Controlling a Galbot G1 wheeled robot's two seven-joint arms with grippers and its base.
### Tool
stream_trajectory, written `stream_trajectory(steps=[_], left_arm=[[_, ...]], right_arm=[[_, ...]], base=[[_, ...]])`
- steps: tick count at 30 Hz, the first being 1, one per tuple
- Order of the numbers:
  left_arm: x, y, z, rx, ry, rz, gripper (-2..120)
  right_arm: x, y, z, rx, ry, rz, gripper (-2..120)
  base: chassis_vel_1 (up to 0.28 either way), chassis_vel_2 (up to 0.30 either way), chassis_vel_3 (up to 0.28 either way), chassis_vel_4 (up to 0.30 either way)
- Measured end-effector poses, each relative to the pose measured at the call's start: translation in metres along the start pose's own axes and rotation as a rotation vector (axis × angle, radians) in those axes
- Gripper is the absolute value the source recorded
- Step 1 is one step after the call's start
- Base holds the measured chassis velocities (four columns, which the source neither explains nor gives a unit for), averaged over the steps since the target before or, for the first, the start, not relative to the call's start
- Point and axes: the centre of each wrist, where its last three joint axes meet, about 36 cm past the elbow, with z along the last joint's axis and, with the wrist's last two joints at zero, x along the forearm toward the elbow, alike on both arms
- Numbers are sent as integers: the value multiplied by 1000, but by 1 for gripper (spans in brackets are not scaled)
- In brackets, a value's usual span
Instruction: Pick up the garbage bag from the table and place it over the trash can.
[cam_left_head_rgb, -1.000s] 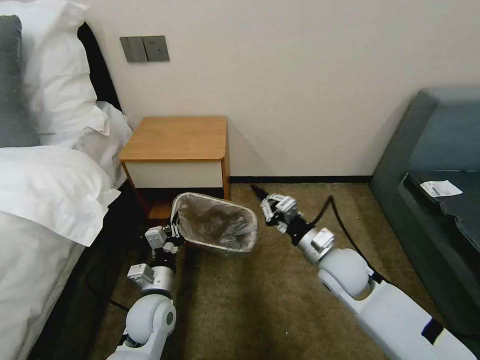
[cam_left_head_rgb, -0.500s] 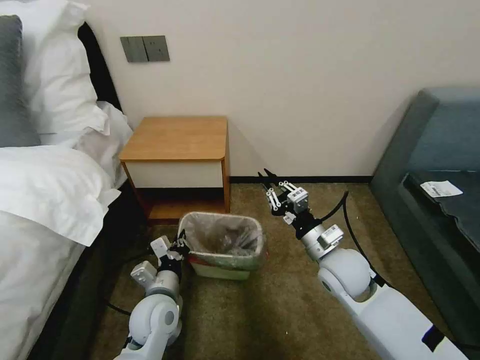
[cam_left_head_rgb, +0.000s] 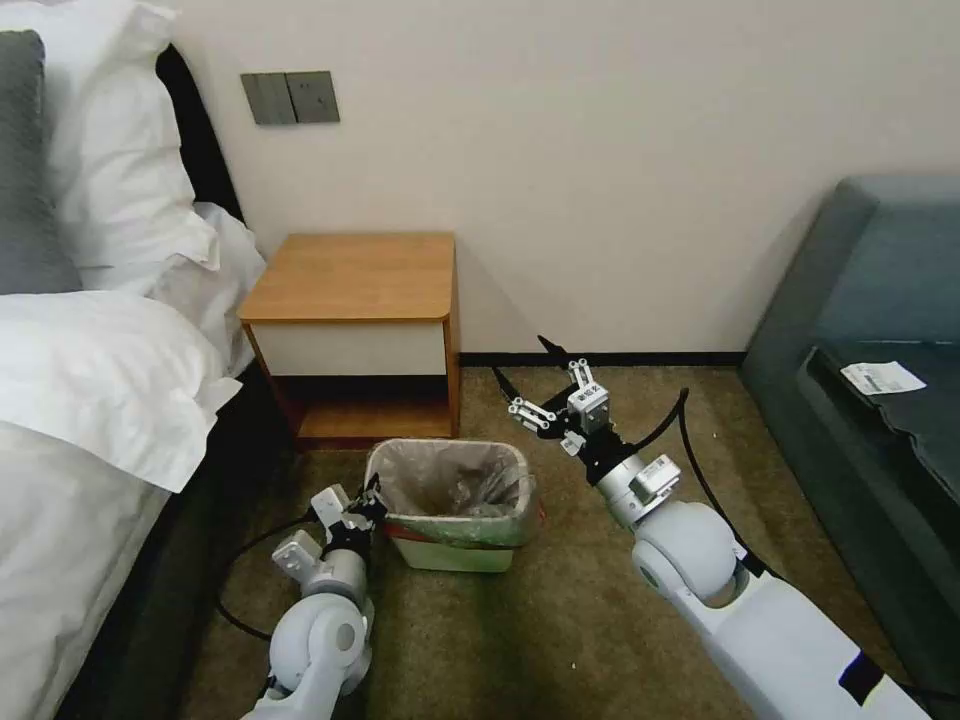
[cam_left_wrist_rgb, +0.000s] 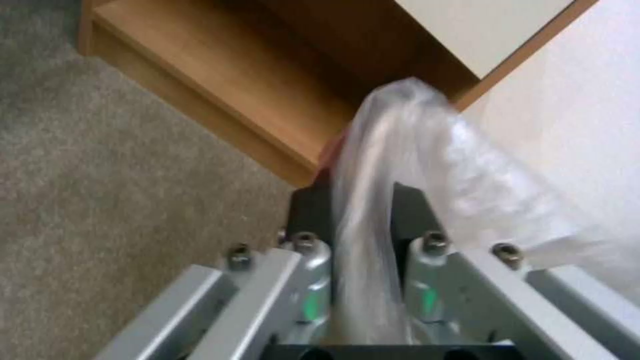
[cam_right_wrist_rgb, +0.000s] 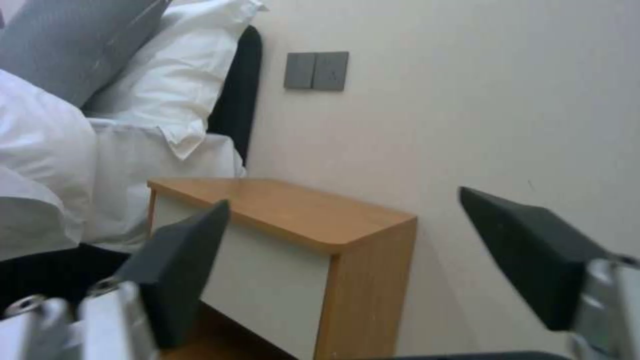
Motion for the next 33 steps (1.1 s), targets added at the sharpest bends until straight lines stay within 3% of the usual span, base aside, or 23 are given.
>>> stream_trajectory(steps=[4, 20, 23, 29, 33], left_arm=[[0, 0, 1, 3, 1, 0, 31], [9, 1, -3, -17, -33, 12, 91], [11, 1, -8, -8, -43, 18, 99], [12, 2, -8, 3, -39, 19, 100], [12, 2, -7, -42, -64, 27, 100]], right_arm=[[-1, 1, 2, -7, 3, 3, 100], [-4, 3, 10, -26, 9, 28, 100], [-4, 3, 11, -29, 9, 36, 100], [-5, 4, 11, -31, 7, 41, 100], [-7, 2, 10, -29, 3, 49, 100]], base=[[0, 0, 0, 0], [0, 0, 0, 0], [0, 0, 0, 0], [0, 0, 0, 0], [0, 0, 0, 0]])
